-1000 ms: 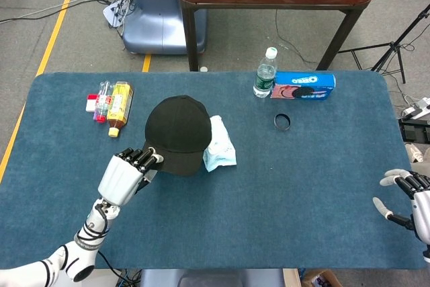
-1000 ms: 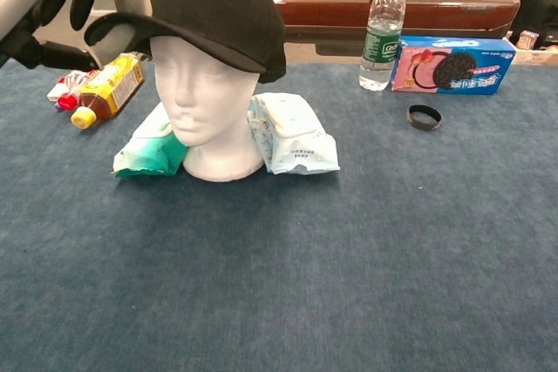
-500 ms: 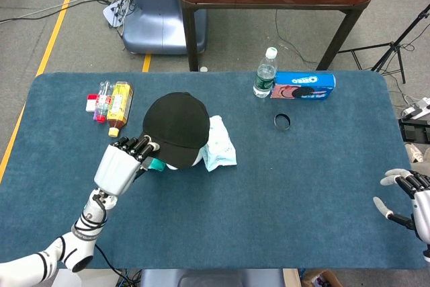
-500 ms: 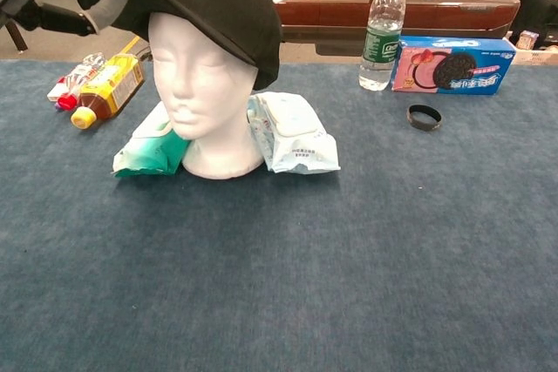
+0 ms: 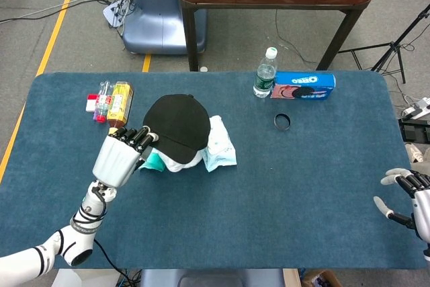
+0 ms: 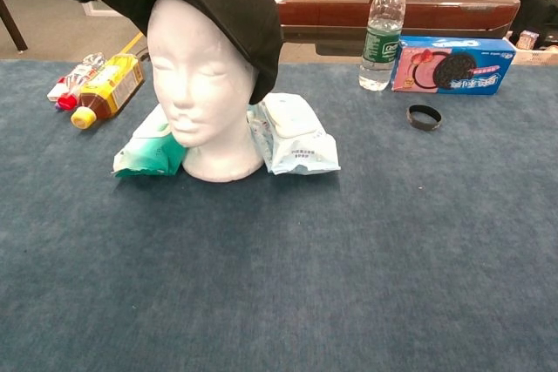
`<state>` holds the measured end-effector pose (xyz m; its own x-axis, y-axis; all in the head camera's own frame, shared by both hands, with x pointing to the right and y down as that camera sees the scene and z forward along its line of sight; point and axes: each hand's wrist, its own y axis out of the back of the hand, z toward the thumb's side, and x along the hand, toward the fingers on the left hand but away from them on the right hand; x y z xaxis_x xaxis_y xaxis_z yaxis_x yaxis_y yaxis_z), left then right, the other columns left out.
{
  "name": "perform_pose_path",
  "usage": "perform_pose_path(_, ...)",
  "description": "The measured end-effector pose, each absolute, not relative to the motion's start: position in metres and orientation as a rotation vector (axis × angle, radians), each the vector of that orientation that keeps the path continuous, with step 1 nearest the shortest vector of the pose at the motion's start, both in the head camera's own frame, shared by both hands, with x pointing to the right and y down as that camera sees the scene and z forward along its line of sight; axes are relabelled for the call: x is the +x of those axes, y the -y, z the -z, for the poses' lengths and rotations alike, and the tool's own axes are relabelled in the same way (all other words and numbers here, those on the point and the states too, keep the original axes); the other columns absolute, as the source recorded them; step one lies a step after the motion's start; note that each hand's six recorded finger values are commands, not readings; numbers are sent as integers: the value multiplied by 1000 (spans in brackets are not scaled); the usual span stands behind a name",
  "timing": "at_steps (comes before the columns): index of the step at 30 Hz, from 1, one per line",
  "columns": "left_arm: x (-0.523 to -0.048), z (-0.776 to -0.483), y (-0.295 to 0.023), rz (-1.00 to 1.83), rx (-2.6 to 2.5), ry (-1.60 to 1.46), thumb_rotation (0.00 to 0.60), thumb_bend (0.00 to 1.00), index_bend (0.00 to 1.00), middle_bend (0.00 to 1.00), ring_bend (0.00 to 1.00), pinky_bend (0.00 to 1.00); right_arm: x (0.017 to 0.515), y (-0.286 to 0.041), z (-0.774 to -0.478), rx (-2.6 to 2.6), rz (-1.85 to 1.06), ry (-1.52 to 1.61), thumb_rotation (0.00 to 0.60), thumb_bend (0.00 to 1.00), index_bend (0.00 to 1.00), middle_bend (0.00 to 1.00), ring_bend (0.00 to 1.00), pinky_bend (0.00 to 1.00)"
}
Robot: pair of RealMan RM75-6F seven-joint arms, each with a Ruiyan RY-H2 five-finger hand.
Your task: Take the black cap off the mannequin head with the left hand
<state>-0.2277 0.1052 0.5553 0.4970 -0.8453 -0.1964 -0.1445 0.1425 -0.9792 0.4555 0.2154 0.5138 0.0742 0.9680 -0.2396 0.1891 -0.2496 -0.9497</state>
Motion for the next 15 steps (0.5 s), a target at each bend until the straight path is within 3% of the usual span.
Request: perform_pose_path(15, -227, -547, -61, 719, -1327, -1012, 600, 600, 608, 562, 691, 776, 455, -214, -516, -1567, -1262, 1178, 600, 225, 480, 389, 341, 382)
